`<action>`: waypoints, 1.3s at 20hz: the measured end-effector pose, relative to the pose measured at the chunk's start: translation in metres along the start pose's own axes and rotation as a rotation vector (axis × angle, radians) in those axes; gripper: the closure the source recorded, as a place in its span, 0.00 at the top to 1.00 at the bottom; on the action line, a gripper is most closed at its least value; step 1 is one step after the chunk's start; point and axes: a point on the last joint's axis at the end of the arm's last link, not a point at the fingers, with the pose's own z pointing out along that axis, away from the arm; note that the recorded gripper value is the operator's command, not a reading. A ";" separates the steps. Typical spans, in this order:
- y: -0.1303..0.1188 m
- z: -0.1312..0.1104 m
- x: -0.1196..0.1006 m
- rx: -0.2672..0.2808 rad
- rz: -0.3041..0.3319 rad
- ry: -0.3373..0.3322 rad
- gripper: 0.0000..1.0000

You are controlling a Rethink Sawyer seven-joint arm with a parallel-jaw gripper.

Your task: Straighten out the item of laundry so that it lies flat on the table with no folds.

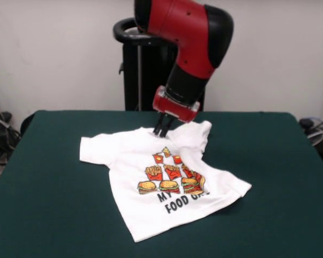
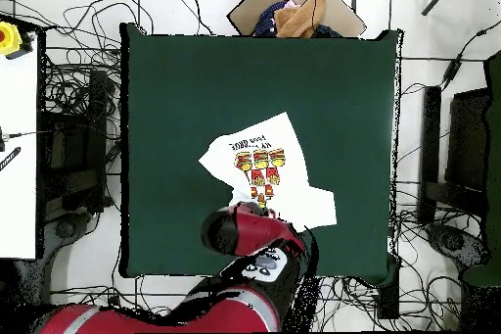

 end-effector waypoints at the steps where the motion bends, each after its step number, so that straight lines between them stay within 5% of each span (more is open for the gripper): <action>1: -0.003 0.008 0.000 0.002 0.003 -0.022 0.00; 5: -0.012 0.029 0.001 0.006 0.015 -0.064 0.00; 11: -0.016 0.047 0.010 0.002 0.028 -0.041 0.00; 26: 0.006 0.043 0.014 -0.059 0.034 0.038 0.00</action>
